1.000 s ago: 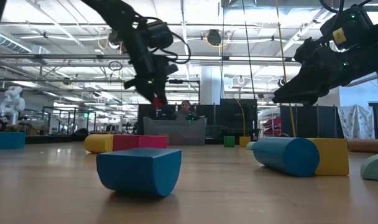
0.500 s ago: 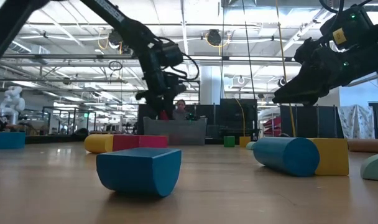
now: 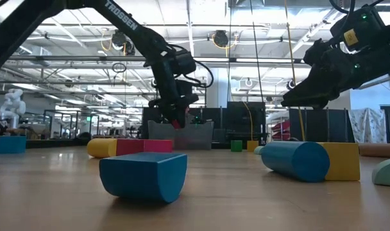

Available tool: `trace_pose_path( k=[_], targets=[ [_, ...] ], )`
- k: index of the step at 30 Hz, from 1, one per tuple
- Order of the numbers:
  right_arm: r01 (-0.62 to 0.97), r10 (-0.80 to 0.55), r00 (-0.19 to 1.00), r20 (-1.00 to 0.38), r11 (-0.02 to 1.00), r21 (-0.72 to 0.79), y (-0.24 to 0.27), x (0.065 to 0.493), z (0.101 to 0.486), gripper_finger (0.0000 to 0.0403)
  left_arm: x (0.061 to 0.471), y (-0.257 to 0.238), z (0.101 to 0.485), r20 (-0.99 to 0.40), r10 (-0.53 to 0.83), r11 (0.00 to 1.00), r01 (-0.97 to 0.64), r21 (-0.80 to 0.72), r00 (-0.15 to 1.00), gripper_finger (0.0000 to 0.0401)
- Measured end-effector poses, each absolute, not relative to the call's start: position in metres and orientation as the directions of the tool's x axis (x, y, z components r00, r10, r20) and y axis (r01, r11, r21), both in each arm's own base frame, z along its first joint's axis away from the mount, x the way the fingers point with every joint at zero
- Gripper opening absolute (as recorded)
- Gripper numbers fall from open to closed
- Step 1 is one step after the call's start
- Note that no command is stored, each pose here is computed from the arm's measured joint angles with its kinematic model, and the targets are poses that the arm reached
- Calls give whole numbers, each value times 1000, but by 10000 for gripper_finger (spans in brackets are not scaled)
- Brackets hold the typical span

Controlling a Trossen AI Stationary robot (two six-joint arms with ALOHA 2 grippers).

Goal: Sort blocks by size
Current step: Put the red square block into the top black bin

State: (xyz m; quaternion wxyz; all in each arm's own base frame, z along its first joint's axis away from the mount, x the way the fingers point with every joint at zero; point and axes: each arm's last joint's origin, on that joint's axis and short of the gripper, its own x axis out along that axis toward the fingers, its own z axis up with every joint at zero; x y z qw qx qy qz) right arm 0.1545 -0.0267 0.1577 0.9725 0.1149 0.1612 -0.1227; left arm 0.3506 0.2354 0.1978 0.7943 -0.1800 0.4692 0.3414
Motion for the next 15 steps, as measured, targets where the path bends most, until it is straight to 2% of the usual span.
trace_pose_path(
  k=[10,15],
  targets=[
    [276,-201,917,-343,943,184,-27,154,158,176,357,227,198,-863,370,773,-629,82,344,150],
    [277,-201,917,-344,943,185,-27,154,158,176,359,227,199,-852,379,778,-623,83,360,184]
  ],
)
